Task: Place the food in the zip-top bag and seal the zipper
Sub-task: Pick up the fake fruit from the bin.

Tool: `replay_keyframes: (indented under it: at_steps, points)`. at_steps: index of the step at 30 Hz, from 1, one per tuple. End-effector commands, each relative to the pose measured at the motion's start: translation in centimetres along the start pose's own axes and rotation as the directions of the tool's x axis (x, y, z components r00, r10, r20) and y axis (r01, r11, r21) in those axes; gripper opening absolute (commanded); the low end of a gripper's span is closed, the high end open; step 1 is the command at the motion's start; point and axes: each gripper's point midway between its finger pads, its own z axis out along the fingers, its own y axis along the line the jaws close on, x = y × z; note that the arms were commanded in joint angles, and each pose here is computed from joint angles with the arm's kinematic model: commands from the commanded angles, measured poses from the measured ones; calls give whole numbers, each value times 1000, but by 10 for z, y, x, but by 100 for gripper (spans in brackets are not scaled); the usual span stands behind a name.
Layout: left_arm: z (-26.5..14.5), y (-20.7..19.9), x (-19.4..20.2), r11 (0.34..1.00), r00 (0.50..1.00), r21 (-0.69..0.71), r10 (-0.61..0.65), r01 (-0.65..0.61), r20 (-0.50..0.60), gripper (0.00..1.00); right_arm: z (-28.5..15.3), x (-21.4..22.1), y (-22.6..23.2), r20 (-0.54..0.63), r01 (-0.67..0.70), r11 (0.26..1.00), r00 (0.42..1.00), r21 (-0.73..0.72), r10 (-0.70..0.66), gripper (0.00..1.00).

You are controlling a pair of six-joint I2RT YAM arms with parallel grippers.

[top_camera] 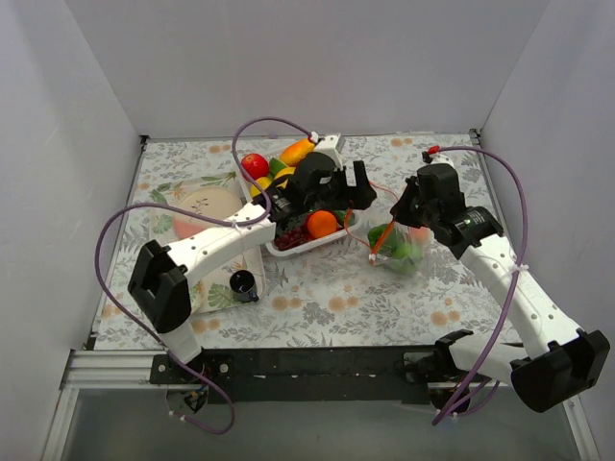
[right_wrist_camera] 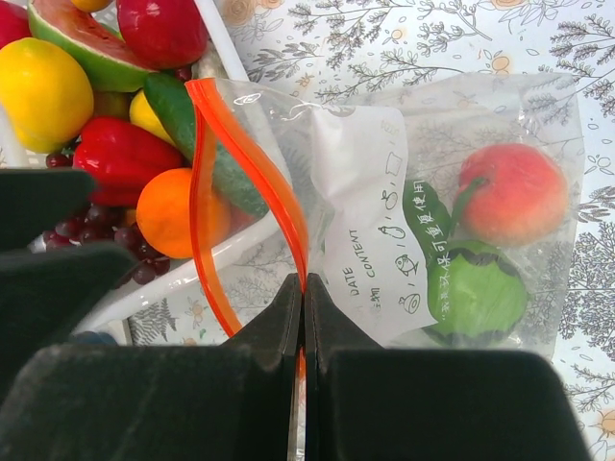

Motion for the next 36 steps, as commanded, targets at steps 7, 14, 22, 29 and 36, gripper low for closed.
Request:
replay_keyframes:
  at_steps: [7,14,22,29,36]
  points:
    - [-60,136,-93,762,895,-539,444,-360,29,98,-9,-17,13,62,7,998,998,-59,-3,1]
    - [-46,184,-97,690,852,-554,519,-465,-68,98,-12,-16,13,64,6,998,998,-64,-2,1]
    - [-21,217,-74,695,855,-519,493,-498,-161,98,-17,-15,12,70,5,998,998,-66,0,1]
    - [-12,222,-64,713,867,-508,471,-483,-162,98,-16,-14,12,67,3,998,998,-68,1,1]
    - [-10,231,-50,715,874,-514,452,-474,-177,89,-17,-14,12,68,2,998,998,-70,3,1]
